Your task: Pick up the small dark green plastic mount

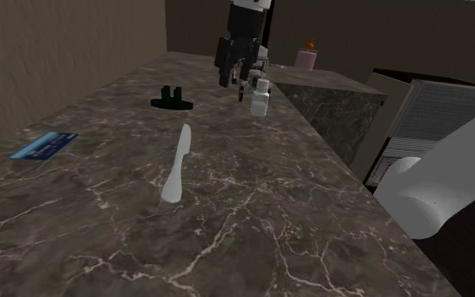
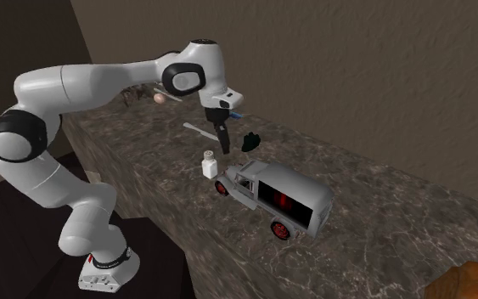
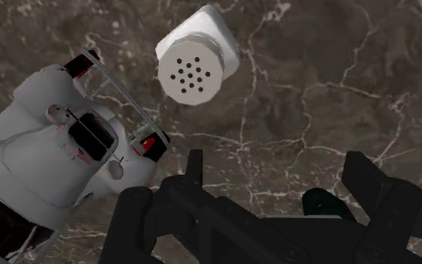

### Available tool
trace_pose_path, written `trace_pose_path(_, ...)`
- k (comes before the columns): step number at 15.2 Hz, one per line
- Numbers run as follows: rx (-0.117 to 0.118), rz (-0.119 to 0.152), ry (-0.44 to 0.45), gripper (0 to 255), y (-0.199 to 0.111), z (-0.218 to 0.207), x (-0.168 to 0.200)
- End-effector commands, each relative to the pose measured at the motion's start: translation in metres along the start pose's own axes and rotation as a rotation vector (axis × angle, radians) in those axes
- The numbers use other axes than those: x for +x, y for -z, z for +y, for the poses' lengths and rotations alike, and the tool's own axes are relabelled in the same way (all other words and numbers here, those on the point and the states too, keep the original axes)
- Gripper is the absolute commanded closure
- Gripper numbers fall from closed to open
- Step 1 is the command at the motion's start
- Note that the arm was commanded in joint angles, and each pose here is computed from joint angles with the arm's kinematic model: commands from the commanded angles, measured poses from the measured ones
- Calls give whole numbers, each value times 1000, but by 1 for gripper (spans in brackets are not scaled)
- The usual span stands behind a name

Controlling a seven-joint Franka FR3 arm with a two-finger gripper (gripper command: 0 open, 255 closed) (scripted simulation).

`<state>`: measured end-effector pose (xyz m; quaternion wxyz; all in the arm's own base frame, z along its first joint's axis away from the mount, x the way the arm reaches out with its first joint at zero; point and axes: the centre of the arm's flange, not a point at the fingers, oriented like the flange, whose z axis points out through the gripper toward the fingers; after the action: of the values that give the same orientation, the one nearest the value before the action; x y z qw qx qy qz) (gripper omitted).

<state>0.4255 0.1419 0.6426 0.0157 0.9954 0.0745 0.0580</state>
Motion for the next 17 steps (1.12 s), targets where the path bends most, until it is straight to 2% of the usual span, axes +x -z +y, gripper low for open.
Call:
trace_pose_path(1, 6, -14, -12, 0, -4, -13, 23)
trace_pose_path(11, 31, -83, -63, 0, -28, -81, 142)
trace_pose_path(17, 32, -86, -66, 0, -55, -85, 145)
